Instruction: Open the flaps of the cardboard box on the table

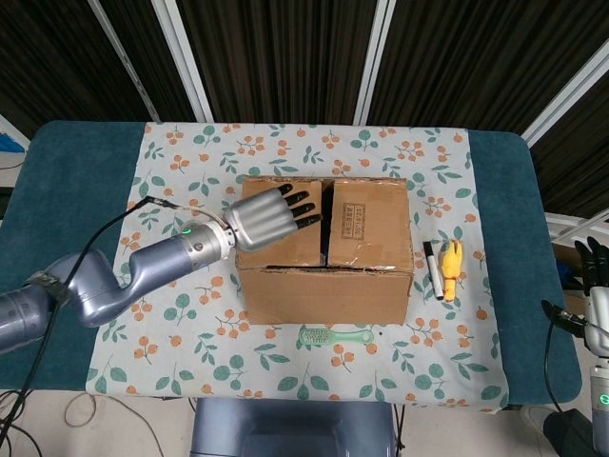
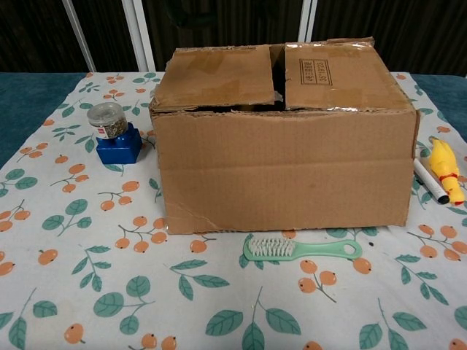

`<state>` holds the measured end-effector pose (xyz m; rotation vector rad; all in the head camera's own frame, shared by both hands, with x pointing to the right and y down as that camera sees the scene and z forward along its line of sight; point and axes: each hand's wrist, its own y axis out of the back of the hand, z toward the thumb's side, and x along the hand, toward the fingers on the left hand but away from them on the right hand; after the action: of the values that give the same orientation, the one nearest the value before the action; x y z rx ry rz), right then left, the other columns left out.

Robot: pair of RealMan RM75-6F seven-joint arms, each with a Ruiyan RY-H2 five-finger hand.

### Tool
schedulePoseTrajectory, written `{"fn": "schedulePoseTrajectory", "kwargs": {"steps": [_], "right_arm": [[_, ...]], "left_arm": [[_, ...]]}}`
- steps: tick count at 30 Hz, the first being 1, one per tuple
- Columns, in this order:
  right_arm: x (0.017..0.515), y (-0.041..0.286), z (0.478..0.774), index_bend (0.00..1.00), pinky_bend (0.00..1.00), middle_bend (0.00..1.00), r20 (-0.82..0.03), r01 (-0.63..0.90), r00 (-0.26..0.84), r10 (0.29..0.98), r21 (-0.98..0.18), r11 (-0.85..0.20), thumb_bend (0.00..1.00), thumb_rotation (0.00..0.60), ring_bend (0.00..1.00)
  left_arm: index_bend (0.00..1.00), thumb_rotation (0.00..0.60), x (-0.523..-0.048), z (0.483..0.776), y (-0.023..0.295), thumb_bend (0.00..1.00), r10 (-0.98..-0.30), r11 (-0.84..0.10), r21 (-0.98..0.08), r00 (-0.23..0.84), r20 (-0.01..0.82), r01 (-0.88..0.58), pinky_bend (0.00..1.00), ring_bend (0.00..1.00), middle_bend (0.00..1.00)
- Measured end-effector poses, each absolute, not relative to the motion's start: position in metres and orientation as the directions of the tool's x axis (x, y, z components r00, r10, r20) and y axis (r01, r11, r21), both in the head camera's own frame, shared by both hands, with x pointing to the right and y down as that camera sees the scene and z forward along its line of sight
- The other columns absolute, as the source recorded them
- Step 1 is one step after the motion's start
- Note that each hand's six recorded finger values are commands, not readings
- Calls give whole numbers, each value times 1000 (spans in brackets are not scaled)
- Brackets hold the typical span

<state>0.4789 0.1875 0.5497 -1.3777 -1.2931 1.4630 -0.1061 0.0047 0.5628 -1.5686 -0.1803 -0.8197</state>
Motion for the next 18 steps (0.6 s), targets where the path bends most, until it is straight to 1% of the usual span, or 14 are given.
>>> {"fn": "schedulePoseTrajectory", "kwargs": {"steps": [3, 8, 18], "right_arm": [[479, 188, 549, 0, 217, 0, -241, 122, -154, 958, -967, -224, 285, 600, 0], [479, 187, 549, 0, 217, 0, -240, 124, -157, 958, -967, -222, 288, 600, 0], [480, 188, 550, 0, 217, 0, -245, 134, -164, 956, -965, -225, 297, 600, 0]], "left_arm": [[93, 600, -93, 572, 9, 644, -312, -178, -794, 732, 605, 581, 225, 92, 144], [122, 600, -77, 583, 11, 650, -289, -163, -786, 733, 615, 596, 249, 134, 198], [132, 600, -48, 593, 19, 653, -258, -160, -795, 753, 606, 585, 254, 142, 215]]}}
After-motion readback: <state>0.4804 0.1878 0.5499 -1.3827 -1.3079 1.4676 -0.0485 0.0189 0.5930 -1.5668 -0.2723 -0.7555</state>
